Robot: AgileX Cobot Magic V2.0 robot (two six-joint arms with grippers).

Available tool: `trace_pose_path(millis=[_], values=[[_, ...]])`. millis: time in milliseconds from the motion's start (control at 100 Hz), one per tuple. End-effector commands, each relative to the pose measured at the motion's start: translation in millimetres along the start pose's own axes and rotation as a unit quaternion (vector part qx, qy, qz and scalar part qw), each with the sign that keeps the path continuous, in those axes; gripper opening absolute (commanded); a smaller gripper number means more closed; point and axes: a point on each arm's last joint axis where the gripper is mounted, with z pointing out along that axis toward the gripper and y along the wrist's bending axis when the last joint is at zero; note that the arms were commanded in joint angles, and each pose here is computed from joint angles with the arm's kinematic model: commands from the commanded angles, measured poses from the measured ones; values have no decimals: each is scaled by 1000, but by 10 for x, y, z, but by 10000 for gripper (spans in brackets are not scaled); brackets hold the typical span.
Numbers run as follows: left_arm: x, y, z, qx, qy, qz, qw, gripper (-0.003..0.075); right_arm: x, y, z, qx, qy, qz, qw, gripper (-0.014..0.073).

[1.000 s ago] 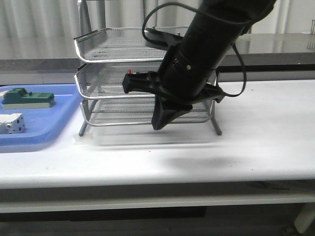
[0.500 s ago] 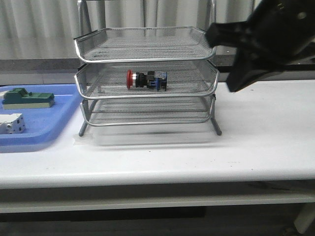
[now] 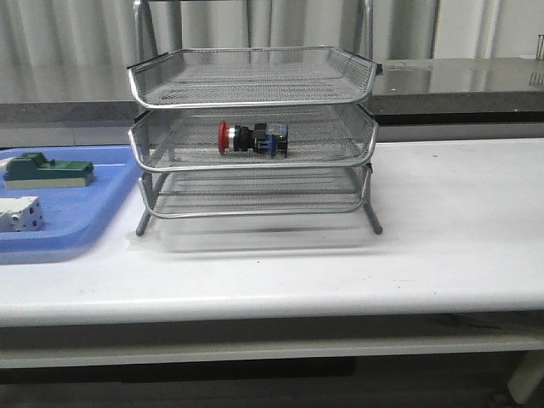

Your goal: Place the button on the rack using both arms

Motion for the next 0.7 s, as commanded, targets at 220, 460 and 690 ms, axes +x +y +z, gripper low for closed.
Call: trace_pose_path(millis=[220, 460, 690], values=[[-145, 33, -10, -16, -43, -11, 999, -20, 118, -17, -624, 8, -131, -35, 991, -69], [-145, 33, -10, -16, -43, -11, 999, -20, 198, -4, -865, 4, -162, -38, 986, -69], [-145, 33, -10, -16, -43, -11, 999, -20, 199, -4, -867, 4, -162, -38, 986, -69]])
